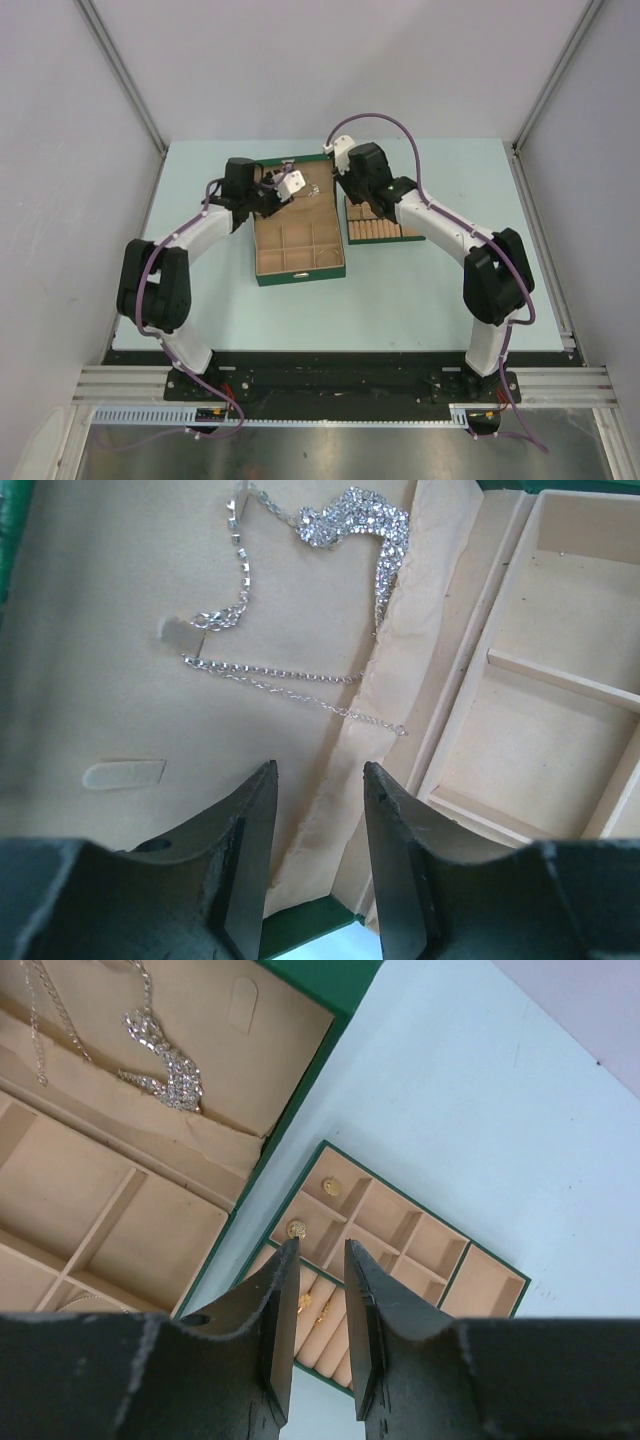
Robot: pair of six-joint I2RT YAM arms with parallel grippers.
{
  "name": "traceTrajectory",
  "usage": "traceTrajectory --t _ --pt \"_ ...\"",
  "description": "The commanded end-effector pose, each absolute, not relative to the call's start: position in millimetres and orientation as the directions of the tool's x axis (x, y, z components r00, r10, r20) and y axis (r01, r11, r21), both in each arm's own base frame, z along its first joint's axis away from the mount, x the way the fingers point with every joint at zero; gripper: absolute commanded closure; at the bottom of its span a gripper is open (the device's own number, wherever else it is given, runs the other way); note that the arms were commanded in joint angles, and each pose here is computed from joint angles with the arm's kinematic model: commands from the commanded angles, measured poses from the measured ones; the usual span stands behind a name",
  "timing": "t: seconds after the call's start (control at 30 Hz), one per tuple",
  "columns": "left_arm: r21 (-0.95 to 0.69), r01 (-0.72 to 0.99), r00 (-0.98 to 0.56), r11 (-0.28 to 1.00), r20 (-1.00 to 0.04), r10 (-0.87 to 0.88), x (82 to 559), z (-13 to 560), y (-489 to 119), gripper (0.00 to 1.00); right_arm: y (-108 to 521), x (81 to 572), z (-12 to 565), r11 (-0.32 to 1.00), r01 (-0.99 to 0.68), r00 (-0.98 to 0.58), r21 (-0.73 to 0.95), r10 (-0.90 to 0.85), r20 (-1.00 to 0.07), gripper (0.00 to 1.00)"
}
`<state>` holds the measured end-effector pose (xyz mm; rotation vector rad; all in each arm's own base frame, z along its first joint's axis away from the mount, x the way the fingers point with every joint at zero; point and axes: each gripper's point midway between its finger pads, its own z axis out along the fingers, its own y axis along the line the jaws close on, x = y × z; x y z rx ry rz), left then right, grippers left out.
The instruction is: Organize the mixed jewelry
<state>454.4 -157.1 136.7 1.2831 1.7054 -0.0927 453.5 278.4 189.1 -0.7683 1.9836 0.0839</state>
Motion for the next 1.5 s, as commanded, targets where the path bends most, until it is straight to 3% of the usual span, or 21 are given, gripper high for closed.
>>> traceTrajectory --t 0.0,0.43,0.73,0.93,1.17,1.33,1.47 --pt "0.475 0.768 0.042 0.429 -0.707 0.706 465.3 143.6 -158.5 0.54 273.7 451.0 208.9 0.815 -0.535 -0.316 -0.221 -0.436 -0.843 0.71" --pt "0.471 0.778 0.023 0.415 -0.682 0.731 468.5 126.2 -156.0 0.54 269.5 450.4 202.4 0.823 -0.531 -0.331 -0.203 -0.421 -0.844 0.71" --pt "0.447 0.798 0.003 0.404 -0.673 0.739 462.4 109.7 -155.3 0.59 271.2 449.9 197.7 0.825 -0.53 -0.339 -0.196 -0.418 -0.843 0.72" --pt "0.424 0.817 -0.01 0.39 -0.667 0.745 454.2 96.6 -156.9 0.69 272.2 448.9 195.8 0.825 -0.531 -0.34 -0.195 -0.418 -0.842 0.72" --pt "0.41 0.827 -0.011 0.385 -0.672 0.741 446.7 95.2 -160.5 0.91 274.2 448.6 196.0 0.824 -0.532 -0.336 -0.197 -0.419 -0.844 0.73" --pt "0.41 0.829 -0.007 0.379 -0.672 0.741 444.6 96.6 -163.0 0.99 280.2 449.1 204.2 0.821 -0.543 -0.326 -0.179 -0.402 -0.855 0.72" --pt "0.411 0.83 -0.002 0.377 -0.674 0.739 443.9 98.5 -165.9 1.0 286.4 450.4 209.7 0.812 -0.567 -0.335 -0.141 -0.383 -0.861 0.7"
